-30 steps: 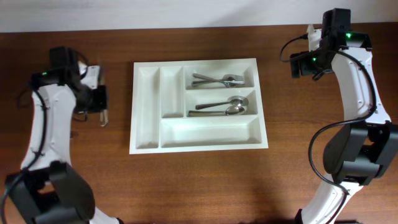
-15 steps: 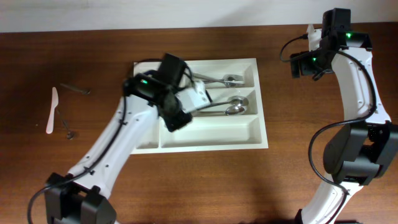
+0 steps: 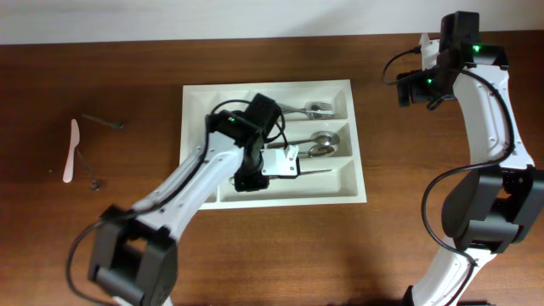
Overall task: Pack container
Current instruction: 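Carry the tongs with the left gripper into the bottom compartment, then release the tongs and withdraw the left gripper to the left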
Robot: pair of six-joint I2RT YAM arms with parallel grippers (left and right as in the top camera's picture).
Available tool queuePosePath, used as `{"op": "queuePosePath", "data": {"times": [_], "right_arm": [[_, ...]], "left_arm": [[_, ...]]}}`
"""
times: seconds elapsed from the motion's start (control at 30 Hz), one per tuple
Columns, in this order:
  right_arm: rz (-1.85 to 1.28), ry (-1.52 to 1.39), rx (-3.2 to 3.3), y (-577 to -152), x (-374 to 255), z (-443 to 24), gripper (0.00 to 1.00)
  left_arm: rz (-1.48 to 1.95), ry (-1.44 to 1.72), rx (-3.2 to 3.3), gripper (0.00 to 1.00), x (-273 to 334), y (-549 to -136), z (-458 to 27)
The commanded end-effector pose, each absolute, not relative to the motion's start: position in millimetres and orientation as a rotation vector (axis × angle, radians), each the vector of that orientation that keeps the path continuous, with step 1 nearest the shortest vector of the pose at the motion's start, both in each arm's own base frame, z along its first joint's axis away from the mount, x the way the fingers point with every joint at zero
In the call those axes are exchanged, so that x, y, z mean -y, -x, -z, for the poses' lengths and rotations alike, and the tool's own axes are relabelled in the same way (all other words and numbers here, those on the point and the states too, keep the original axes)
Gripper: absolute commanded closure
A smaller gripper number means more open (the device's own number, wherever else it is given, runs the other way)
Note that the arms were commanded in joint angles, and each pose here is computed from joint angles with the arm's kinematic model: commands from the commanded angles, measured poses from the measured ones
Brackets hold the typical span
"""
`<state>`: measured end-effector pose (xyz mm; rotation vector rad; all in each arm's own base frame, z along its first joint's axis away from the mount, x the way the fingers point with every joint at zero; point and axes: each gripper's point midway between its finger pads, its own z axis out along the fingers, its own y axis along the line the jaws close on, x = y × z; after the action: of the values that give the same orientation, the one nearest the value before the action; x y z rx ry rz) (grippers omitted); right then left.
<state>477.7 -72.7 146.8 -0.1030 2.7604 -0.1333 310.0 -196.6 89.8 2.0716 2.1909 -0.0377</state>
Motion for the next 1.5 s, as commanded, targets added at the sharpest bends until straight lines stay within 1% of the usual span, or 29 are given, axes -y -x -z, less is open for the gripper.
{"op": "queuePosePath", "data": {"times": [0.0,0.1,0.23,0.27,0.3,0.33,0.37,0.4,0.63,0.77,0.87,0.93,1.03,1.07,1.1,1.13,1.17,1.27,1.3,1.33,1.37,1.4,1.43,1.47], "right_arm": [[0.141,0.117,-2.737,-477.8,71.1,-157.1,0.01],[0.141,0.117,-2.737,-477.8,71.1,-157.1,0.01],[0.141,0.117,-2.737,-477.8,71.1,-157.1,0.01],[0.141,0.117,-2.737,-477.8,71.1,-157.1,0.01],[0.141,0.117,-2.737,-477.8,71.1,-157.1,0.01],[0.141,0.117,-2.737,-477.8,71.0,-157.1,0.01],[0.141,0.117,-2.737,-477.8,71.1,-157.1,0.01],[0.141,0.117,-2.737,-477.8,71.0,-157.1,0.01],[0.141,0.117,-2.737,-477.8,71.0,-157.1,0.01],[0.141,0.117,-2.737,-477.8,71.0,-157.1,0.01],[0.141,0.117,-2.737,-477.8,71.1,-157.1,0.01],[0.141,0.117,-2.737,-477.8,71.1,-157.1,0.01],[0.141,0.117,-2.737,-477.8,71.1,-157.1,0.01],[0.141,0.117,-2.737,-477.8,71.1,-157.1,0.01],[0.141,0.117,-2.737,-477.8,71.1,-157.1,0.01],[0.141,0.117,-2.737,-477.8,71.1,-157.1,0.01],[0.141,0.117,-2.737,-477.8,71.1,-157.1,0.01],[0.141,0.117,-2.737,-477.8,71.1,-157.1,0.01],[0.141,0.117,-2.737,-477.8,71.1,-157.1,0.01],[0.141,0.117,-2.737,-477.8,71.1,-157.1,0.01],[0.141,0.117,-2.737,-477.8,71.1,-157.1,0.01],[0.141,0.117,-2.737,-477.8,71.1,-157.1,0.01],[0.141,0.117,-2.737,-477.8,71.1,-157.1,0.01],[0.141,0.117,-2.737,-477.8,71.1,-157.1,0.01]], "left_arm": [[-0.015,-2.136,-2.15,0.98,195.6,-321.5,-70.1],[-0.034,-2.119,-2.134,0.98,200.6,-332.2,-61.6],[-0.071,-2.081,-2.1,0.98,206.1,-345.5,-62.2],[-0.088,-2.075,-2.096,0.95,205.8,-348.3,-62.7],[-0.098,-2.072,-2.094,0.74,205.5,-349.8,-63.1],[-0.104,-2.071,-2.094,0.49,205.1,-350.3,-63.1],[-0.106,-2.071,-2.095,0.17,204.8,-350.4,-63.1],[-0.105,-2.074,-2.098,0.01,204.3,-349.6,-62.9],[-0.103,-2.069,-2.106,0.0,203.3,-347.8,-65.2],[-0.115,-1.985,-2.125,0.0,206.9,-355.7,-77.0],[-0.244,-1.707,-2.19,0.01,202.1,-392.6,-108.2],[-0.333,-1.33,-2.236,0.01,188.0,-433.4,-156.7],[-0.284,-0.908,-2.278,0.01,161.7,-465.2,-210.1],[-0.23,-0.708,-2.304,0.01,147.9,-475.0,-225.8],[-0.172,-0.571,-2.326,0.01,140.7,-478.6,-233.3],[-0.046,-0.376,-2.367,0.01,132.9,-480.6,-239.7],[0.083,-0.273,-2.407,0.01,132.5,-476.9,-240.3],[0.407,-0.246,-2.505,0.01,140.3,-456.6,-233.2],[0.387,-0.223,-2.532,0.09,130.4,-454.4,-228.9],[0.313,-0.204,-2.545,0.37,116.0,-456.1,-225.2],[0.23,-0.148,-2.563,0.5,98.4,-458.3,-220.6],[0.147,-0.042,-2.577,0.47,76.2,-460.9,-217.1],[0.088,0.034,-2.581,0.37,60.0,-461.9,-216.0],[0.013,0.113,-2.582,0.32,41.8,-462.2,-214.2]]}}
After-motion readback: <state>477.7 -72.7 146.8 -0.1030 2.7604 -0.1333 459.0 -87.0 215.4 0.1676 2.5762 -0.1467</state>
